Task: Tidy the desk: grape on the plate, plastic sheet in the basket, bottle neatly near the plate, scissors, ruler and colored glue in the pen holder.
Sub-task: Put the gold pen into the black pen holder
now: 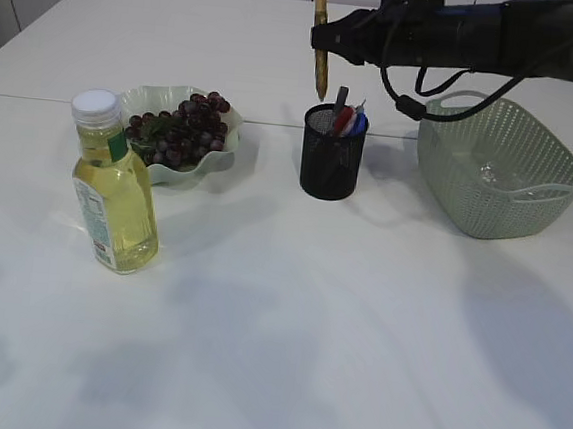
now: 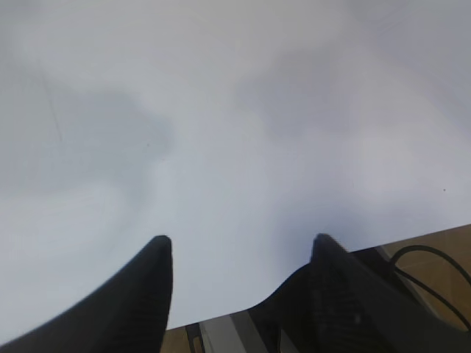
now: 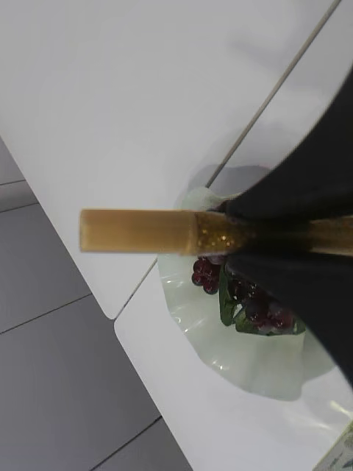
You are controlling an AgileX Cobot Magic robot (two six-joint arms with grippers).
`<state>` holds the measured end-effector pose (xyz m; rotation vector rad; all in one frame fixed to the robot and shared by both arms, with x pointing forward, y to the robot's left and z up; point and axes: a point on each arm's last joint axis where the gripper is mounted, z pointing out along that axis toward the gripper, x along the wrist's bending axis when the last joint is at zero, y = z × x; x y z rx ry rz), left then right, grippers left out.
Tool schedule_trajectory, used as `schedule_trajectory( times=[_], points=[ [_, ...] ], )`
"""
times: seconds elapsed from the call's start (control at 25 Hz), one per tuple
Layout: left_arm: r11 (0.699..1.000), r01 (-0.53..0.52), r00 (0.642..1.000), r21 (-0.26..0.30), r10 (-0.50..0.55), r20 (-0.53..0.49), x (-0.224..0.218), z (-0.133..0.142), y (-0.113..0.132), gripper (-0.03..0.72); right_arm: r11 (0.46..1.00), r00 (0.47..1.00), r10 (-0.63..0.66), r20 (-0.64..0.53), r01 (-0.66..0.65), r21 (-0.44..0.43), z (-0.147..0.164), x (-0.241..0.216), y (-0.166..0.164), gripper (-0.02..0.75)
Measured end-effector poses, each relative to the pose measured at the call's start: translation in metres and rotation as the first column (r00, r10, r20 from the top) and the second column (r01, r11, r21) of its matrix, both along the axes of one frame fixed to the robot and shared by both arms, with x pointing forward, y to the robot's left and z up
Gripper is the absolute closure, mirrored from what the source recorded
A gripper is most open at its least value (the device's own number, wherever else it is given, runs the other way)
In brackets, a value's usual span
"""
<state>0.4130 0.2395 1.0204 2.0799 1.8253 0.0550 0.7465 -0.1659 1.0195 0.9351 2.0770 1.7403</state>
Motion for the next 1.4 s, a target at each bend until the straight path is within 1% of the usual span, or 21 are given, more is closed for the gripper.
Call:
schedule_trajectory(
  times=[0.2, 0.48, 0.56, 0.8, 0.92, 1.04, 1.12, 1.24, 1.32, 1.36, 1.4],
  points=[
    [1.0, 0.0, 1.0, 0.0, 0.0, 0.0, 0.0, 0.0, 0.0, 0.253, 0.999, 0.999, -0.042, 0.016, 0.042, -0.027, -0.017, 0.008, -0.002, 0.631],
    [1.0, -0.001, 1.0, -0.002, 0.001, 0.0, 0.0, 0.0, 0.0, 0.253, 0.998, 0.998, -0.056, 0.015, 0.057, -0.034, -0.021, 0.01, -0.003, 0.617],
    [1.0, -0.001, 1.0, -0.002, 0.001, 0.0, 0.0, 0.0, 0.0, 0.253, 0.998, 0.998, -0.056, 0.015, 0.057, -0.034, -0.021, 0.01, -0.003, 0.591],
    [1.0, -0.001, 1.0, -0.002, 0.001, 0.0, 0.0, 0.0, 0.0, 0.253, 1.0, 1.0, -0.023, 0.007, 0.023, -0.019, -0.021, 0.007, -0.001, 0.447],
    [1.0, -0.001, 1.0, -0.002, 0.001, 0.0, 0.0, 0.0, 0.0, 0.253, 1.0, 1.0, -0.016, 0.003, 0.016, -0.013, -0.021, 0.007, 0.0, 0.424],
    [1.0, -0.001, 1.0, -0.002, 0.001, 0.0, 0.0, 0.0, 0.0, 0.253, 1.0, 0.999, -0.021, -0.043, 0.021, 0.006, -0.02, 0.006, 0.0, 0.42],
    [1.0, -0.001, 1.0, -0.002, 0.001, 0.0, 0.0, 0.0, 0.0, 0.253, 0.999, 0.994, -0.042, -0.096, 0.041, -0.013, -0.015, 0.003, -0.002, 0.419],
    [1.0, -0.001, 1.0, -0.002, 0.001, 0.0, 0.0, 0.0, 0.0, 0.253, 0.992, 0.975, -0.096, -0.202, 0.078, -0.096, 0.001, -0.006, -0.008, 0.417],
    [1.0, -0.001, 1.0, -0.002, 0.001, 0.0, 0.0, 0.0, 0.0, 0.253, 0.977, 0.947, -0.154, -0.281, 0.103, -0.188, 0.017, -0.018, -0.015, 0.416],
    [1.0, -0.001, 1.0, -0.002, 0.001, 0.0, 0.0, 0.0, 0.0, 0.253, 0.962, 0.932, -0.181, -0.313, 0.102, -0.253, 0.022, -0.025, -0.019, 0.416],
    [1.0, -0.001, 1.0, -0.002, 0.001, 0.0, 0.0, 0.0, 0.0, 0.253, 0.949, 0.908, -0.223, -0.354, 0.12, -0.291, 0.031, -0.032, -0.023, 0.416]
  ],
)
